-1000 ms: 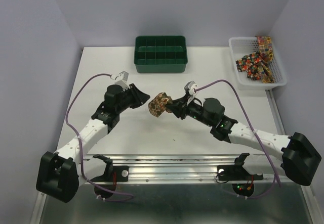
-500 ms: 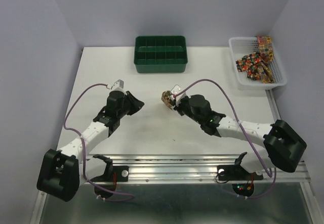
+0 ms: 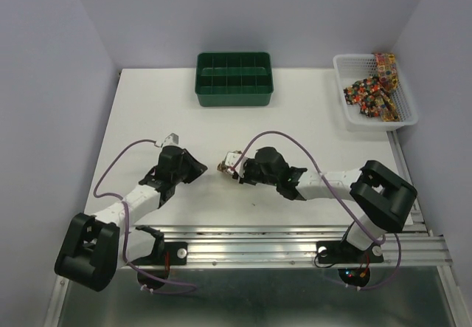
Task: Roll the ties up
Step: Roll the tie
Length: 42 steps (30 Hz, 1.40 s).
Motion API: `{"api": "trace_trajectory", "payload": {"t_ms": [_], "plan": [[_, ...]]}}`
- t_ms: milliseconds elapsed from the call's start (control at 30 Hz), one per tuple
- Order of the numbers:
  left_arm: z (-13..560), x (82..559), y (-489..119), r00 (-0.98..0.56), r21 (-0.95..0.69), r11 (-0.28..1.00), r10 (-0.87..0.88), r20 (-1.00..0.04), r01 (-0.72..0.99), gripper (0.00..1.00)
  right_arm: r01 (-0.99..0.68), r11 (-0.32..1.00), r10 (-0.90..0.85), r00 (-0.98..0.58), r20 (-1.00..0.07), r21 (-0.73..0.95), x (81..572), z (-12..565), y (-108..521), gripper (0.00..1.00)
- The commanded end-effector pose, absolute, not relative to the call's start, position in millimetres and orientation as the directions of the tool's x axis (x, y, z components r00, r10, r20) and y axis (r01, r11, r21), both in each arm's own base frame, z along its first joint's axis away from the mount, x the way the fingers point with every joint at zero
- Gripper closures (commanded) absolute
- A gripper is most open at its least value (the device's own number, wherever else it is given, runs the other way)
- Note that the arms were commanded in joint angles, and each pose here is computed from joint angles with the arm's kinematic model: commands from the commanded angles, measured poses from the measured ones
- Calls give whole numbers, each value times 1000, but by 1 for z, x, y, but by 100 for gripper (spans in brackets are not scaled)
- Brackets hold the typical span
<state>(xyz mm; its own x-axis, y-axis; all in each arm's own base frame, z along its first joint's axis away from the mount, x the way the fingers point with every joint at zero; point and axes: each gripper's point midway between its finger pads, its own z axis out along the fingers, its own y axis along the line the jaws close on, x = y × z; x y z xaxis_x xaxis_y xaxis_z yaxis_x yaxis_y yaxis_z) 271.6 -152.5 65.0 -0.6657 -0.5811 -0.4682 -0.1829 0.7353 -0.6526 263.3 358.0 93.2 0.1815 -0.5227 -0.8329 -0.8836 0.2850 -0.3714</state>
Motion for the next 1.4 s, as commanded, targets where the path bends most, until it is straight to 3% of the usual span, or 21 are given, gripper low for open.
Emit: {"api": "trace_trajectory", "payload": {"t_ms": [0, 800, 900, 1000, 1033, 1267, 1333, 1367], "plan": [[70, 279, -146, -621, -662, 725, -612, -491, -190, 79, -890, 139, -430, 340, -836, -433, 249, 112, 388, 99], [35, 302, -164, -743, -654, 738, -530, -408, -168, 85, -909, -269, -416, 408, -813, -319, 185, 42, 387, 99], [45, 298, -166, -744, -670, 727, -528, -410, -147, 66, -914, -264, -456, 399, -796, -307, 189, 30, 384, 98], [47, 286, -169, -768, -685, 716, -511, -387, -132, 53, -920, -252, -469, 388, -793, -301, 189, 25, 381, 96], [50, 278, -172, -779, -697, 707, -502, -376, -119, 42, -920, -250, -471, 387, -793, -301, 190, 24, 381, 92], [66, 249, -173, -777, -749, 659, -507, -373, -70, 37, -922, -248, -491, 384, -782, -297, 191, 19, 378, 90], [77, 245, -174, -765, -764, 645, -506, -399, -28, 16, -923, -249, -491, 382, -783, -294, 191, 18, 379, 88], [77, 241, -176, -769, -763, 647, -489, -412, -2, 13, -922, -249, -487, 384, -785, -297, 191, 19, 379, 88]]}}
